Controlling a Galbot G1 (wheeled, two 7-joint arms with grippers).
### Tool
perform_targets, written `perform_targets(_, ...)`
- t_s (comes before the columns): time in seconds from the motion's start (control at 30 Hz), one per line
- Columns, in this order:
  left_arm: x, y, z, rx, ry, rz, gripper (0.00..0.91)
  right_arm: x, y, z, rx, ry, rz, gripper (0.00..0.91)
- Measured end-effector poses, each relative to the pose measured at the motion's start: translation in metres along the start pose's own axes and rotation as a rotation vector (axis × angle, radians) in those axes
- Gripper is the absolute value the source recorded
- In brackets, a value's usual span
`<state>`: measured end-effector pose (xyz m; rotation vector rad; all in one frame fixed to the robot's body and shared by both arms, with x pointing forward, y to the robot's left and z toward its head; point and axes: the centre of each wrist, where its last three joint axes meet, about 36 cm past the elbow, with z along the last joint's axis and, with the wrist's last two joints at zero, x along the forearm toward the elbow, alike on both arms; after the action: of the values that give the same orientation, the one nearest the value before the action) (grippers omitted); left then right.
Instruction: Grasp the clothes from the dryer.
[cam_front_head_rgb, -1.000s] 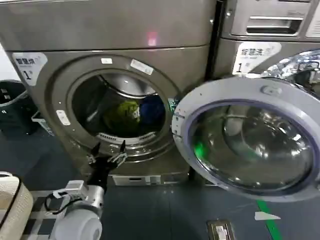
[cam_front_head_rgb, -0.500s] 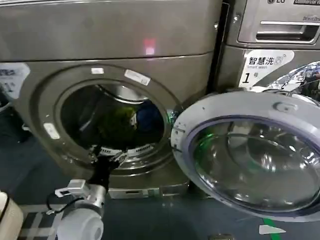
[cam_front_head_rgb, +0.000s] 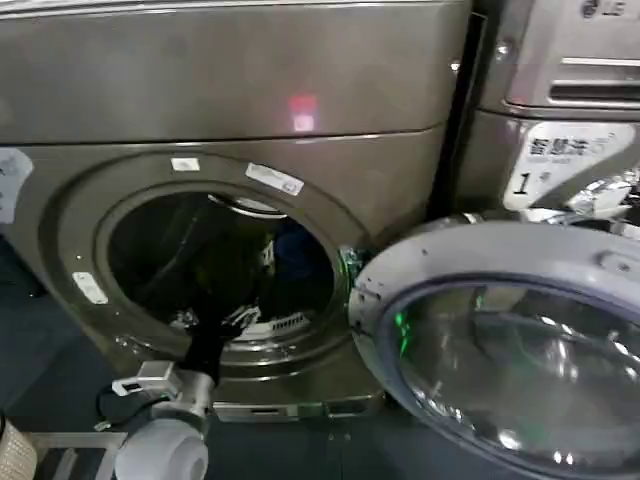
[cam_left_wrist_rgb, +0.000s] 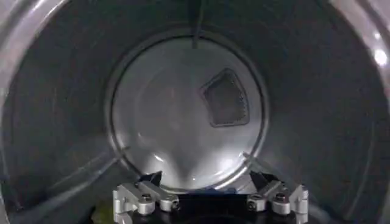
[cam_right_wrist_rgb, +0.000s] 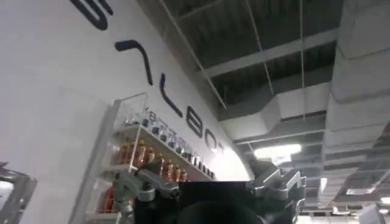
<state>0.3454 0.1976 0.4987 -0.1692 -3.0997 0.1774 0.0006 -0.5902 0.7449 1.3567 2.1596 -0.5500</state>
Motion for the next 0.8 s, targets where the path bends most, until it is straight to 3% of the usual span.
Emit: perform_targets(0.8, -0.0019, -0.0009, 0.0008, -0.001, 0.001, 0.007, 0.907, 0.0012, -0.0016, 0.0003, -0.001, -0.006, 0.0, 0.907)
